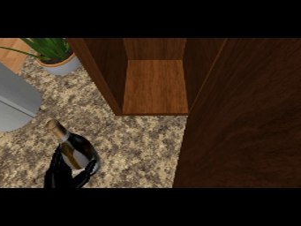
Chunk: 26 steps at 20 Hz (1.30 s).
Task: Pick up the wine, place it into the cabinet and close the cabinet
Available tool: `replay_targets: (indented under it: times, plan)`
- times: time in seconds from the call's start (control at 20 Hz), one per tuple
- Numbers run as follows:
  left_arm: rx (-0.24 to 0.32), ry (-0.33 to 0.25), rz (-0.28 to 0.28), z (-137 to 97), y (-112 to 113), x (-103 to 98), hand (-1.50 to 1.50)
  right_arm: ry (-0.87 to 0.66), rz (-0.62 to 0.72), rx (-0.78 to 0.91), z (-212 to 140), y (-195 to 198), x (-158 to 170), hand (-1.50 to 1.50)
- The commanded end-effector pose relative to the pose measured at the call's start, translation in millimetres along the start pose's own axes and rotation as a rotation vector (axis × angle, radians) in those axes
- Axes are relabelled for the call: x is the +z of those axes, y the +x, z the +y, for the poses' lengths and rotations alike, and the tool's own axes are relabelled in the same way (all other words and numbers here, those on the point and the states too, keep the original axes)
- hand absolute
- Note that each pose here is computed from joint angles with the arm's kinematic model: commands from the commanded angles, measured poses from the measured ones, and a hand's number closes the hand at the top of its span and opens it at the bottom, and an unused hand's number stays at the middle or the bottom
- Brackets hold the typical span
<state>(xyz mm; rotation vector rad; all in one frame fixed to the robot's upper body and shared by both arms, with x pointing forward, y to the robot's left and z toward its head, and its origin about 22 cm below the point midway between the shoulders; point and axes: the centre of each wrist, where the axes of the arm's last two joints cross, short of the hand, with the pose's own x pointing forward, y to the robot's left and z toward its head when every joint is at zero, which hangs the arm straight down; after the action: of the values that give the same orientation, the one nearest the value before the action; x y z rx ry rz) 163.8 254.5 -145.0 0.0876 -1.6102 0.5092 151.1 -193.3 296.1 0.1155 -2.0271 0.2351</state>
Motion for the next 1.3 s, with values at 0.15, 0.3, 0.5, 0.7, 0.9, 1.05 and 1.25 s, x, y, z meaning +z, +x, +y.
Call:
replay_targets:
  times: [0.15,0.3,0.5,0.7,0.9,1.05,1.25]
  plan:
    - [-0.001,-0.112,-0.030,-15.1,-5.2,5.1,1.50,0.057,0.024,-0.044,5.6,10.0,24.6,-1.50]
    - [-0.176,-0.192,-0.126,-3.1,-2.5,-1.7,1.50,0.058,0.026,-0.047,-8.1,11.9,11.3,-1.50]
    - [-0.186,-0.259,-0.165,-25.5,5.8,-39.8,1.50,0.057,0.020,-0.025,1.8,2.3,27.9,-1.50]
    - [-0.178,-0.458,-0.144,-56.7,15.3,-70.5,1.50,0.058,0.024,-0.047,-0.8,0.2,16.9,-1.50]
    - [-0.151,-0.484,-0.199,-80.0,22.9,-64.9,1.50,0.056,0.029,-0.051,-1.0,1.9,27.2,-1.50]
    - [-0.153,-0.470,-0.303,-80.3,39.0,-83.0,1.50,0.060,0.019,-0.039,-4.7,7.1,28.2,-1.50]
    - [-0.136,-0.527,-0.328,-97.1,50.3,-75.1,1.50,0.060,0.032,-0.031,-7.1,0.7,13.7,-1.50]
